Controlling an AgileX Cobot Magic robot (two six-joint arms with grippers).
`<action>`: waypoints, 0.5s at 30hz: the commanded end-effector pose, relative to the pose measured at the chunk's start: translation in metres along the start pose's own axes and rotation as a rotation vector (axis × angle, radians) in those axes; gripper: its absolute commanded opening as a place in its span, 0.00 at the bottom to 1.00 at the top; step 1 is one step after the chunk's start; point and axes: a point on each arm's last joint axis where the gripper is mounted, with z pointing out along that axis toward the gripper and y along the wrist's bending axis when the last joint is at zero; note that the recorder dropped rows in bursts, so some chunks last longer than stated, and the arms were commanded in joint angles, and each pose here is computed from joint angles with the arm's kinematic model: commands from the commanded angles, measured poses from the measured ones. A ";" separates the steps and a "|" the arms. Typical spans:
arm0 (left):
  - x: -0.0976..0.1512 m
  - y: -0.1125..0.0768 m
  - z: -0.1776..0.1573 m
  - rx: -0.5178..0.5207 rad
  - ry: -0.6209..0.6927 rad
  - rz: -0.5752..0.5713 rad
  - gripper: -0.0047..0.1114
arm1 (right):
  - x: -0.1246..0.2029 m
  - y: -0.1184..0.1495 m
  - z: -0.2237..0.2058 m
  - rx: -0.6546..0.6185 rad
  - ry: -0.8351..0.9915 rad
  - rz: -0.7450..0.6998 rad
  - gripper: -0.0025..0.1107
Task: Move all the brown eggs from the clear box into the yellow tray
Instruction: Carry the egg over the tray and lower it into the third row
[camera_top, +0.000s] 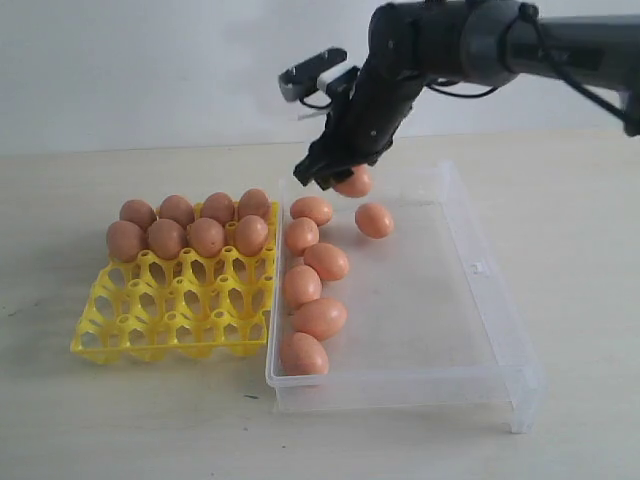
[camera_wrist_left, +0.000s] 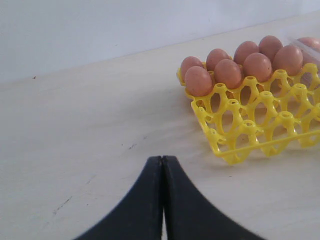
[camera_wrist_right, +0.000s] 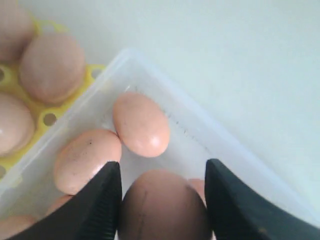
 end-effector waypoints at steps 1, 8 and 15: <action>-0.002 0.000 -0.001 0.001 -0.016 0.002 0.04 | -0.014 0.009 -0.057 0.015 -0.157 0.000 0.02; -0.002 0.000 -0.001 0.001 -0.016 0.002 0.04 | 0.036 0.098 -0.099 0.007 -0.551 -0.027 0.02; -0.002 0.000 -0.001 0.001 -0.016 0.002 0.04 | 0.045 0.158 -0.092 -0.083 -0.776 -0.012 0.02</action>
